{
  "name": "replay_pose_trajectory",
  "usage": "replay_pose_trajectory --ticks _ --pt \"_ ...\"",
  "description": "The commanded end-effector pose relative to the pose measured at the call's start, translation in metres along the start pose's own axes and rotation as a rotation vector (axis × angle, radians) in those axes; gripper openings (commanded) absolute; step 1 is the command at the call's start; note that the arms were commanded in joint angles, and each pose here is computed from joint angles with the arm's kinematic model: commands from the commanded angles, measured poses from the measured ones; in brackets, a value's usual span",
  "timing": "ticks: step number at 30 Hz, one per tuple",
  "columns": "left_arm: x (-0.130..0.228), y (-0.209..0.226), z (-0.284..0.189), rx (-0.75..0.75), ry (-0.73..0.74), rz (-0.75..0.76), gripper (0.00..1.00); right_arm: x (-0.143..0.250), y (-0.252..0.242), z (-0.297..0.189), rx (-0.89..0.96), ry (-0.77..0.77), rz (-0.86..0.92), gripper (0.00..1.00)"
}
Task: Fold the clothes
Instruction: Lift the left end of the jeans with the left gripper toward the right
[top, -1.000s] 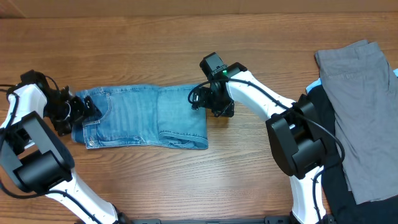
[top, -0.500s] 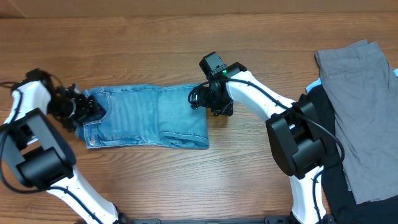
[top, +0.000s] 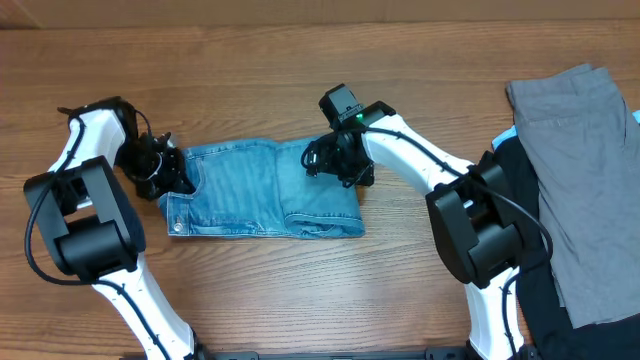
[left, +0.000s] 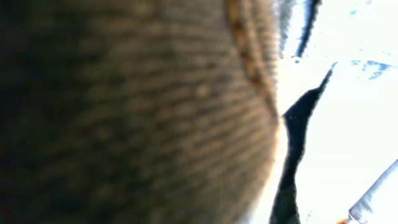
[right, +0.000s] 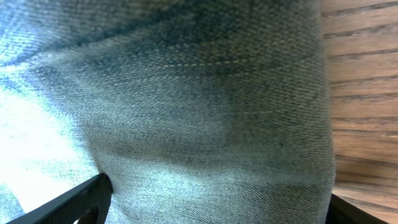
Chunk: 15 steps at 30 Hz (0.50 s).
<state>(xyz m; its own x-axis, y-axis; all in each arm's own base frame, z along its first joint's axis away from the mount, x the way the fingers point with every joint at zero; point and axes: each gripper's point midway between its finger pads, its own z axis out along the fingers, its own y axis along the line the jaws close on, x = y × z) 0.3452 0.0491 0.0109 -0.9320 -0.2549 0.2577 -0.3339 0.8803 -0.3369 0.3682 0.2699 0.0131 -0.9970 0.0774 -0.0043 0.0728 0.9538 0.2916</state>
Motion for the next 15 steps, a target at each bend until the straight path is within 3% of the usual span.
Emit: replay_pose_trajectory --ticks 1,3,7,15 --pt "-0.013 -0.003 -0.034 -0.067 -0.045 -0.068 0.04 0.026 0.015 0.032 -0.004 0.077 -0.050 0.92" --pt "-0.019 -0.025 -0.074 -0.044 -0.124 -0.074 0.04 0.031 0.026 0.038 -0.016 0.070 -0.080 0.92" --pt "-0.012 -0.068 -0.108 0.005 -0.203 0.014 0.04 0.036 0.041 0.042 -0.036 0.058 -0.113 0.92" --pt "0.031 -0.152 -0.110 0.016 -0.199 0.205 0.04 0.038 0.058 0.038 -0.158 0.103 -0.114 0.92"
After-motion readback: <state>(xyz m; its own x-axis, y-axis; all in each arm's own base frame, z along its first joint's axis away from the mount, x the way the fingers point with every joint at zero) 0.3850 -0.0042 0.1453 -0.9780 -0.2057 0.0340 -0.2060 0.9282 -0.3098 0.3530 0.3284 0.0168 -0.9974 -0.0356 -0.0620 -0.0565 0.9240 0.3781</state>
